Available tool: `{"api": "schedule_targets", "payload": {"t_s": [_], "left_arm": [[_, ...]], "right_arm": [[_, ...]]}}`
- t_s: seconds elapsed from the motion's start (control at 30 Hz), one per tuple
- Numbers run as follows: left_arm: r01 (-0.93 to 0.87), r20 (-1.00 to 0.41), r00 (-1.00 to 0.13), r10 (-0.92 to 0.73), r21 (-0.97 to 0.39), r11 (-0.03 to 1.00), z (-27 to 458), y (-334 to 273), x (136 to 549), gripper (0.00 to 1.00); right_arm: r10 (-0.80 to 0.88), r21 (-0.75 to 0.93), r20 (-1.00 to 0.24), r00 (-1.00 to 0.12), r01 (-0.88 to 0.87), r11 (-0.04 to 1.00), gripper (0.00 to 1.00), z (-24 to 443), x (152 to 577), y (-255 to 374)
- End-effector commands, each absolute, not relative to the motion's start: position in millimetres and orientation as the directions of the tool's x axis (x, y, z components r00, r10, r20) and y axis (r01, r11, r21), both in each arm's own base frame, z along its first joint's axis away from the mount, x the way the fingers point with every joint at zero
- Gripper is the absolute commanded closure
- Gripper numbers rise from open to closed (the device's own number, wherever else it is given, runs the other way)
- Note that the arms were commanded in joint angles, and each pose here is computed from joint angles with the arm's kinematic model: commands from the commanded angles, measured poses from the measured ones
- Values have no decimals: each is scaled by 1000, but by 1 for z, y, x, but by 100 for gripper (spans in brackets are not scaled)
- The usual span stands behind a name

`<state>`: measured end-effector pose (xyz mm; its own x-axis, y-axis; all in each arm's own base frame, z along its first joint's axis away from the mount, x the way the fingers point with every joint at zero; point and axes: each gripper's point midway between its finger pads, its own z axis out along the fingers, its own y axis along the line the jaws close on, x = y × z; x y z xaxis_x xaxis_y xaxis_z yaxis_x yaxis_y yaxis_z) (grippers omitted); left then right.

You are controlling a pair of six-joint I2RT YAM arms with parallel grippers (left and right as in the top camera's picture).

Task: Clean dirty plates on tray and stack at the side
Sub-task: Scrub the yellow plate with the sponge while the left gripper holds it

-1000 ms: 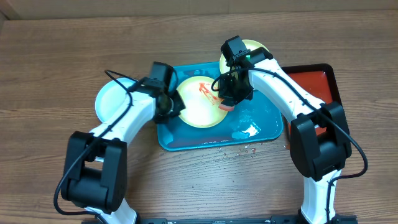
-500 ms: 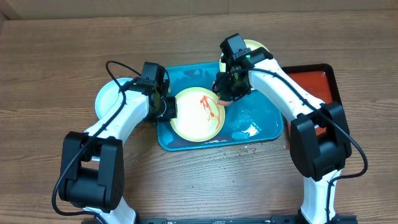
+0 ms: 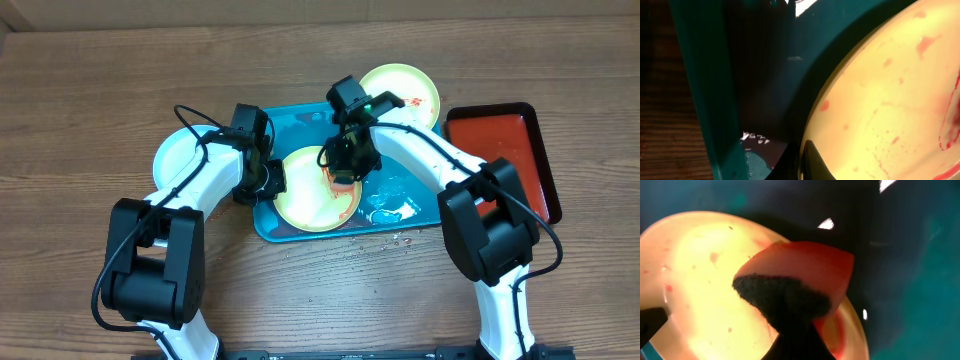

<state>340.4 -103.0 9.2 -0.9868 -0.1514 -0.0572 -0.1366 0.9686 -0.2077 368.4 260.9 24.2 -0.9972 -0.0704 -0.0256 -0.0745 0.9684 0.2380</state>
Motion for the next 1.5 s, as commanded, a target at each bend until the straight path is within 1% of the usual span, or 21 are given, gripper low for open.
{"api": "schedule_targets", "payload": {"t_s": [0.0, 0.1, 0.27, 0.4, 0.53, 0.67, 0.83, 0.93, 1.07, 1.2, 1.27, 1.33, 1.37, 1.47], "left_arm": [[-163, -41, -984, -174, -202, 966, 5, -103, 342, 96], [-163, -37, -984, -174, -200, 966, 4, -102, 341, 96], [-162, -33, -984, -173, -203, 966, 5, -103, 340, 96], [-162, -34, -984, -173, -203, 966, 5, -104, 340, 96], [-163, -33, -984, -173, -202, 966, 4, -103, 340, 96], [-162, -32, -985, -172, -202, 966, 4, -103, 340, 96], [-164, -27, -985, -172, -200, 966, 4, -103, 339, 96], [-164, -28, -984, -173, -201, 966, 4, -103, 339, 96], [-166, -22, -985, -173, -199, 966, 4, -103, 337, 96], [-185, -16, -981, -192, -198, 963, 4, -103, 337, 96], [-184, -18, -981, -191, -199, 963, 4, -103, 337, 96], [-184, -18, -981, -191, -199, 963, 4, -103, 337, 96], [-184, -17, -981, -191, -199, 963, 4, -103, 337, 96], [-184, -18, -981, -191, -199, 963, 4, -103, 337, 96]], "right_arm": [[101, 125, 27, -995, 103, 987, 96, 5, 365, 242], [193, 23, 26, -981, 193, 981, 96, -1, 362, 223], [185, 45, 22, -983, 186, 982, 96, -3, 364, 229], [161, 144, 40, -986, 165, 976, 96, -12, 366, 256], [119, 304, 120, -986, 151, 941, 96, -27, 357, 301], [75, 350, 147, -986, 123, 929, 96, -27, 346, 319], [-57, 413, 167, -984, 17, 911, 96, -18, 329, 335], [-92, 363, 195, -976, -15, 932, 96, -13, 322, 322], [-56, 168, 198, -979, -22, 986, 96, -9, 326, 279], [-18, -63, 142, -990, -27, 998, 96, 1, 341, 230], [-15, -139, 104, -994, -30, 990, 96, 2, 349, 214], [-19, -176, 66, -998, -30, 984, 96, 2, 357, 208], [-25, -167, 42, -999, -32, 985, 96, 2, 363, 210], [-63, -57, 3, -998, -63, 996, 96, -1, 375, 234]]}}
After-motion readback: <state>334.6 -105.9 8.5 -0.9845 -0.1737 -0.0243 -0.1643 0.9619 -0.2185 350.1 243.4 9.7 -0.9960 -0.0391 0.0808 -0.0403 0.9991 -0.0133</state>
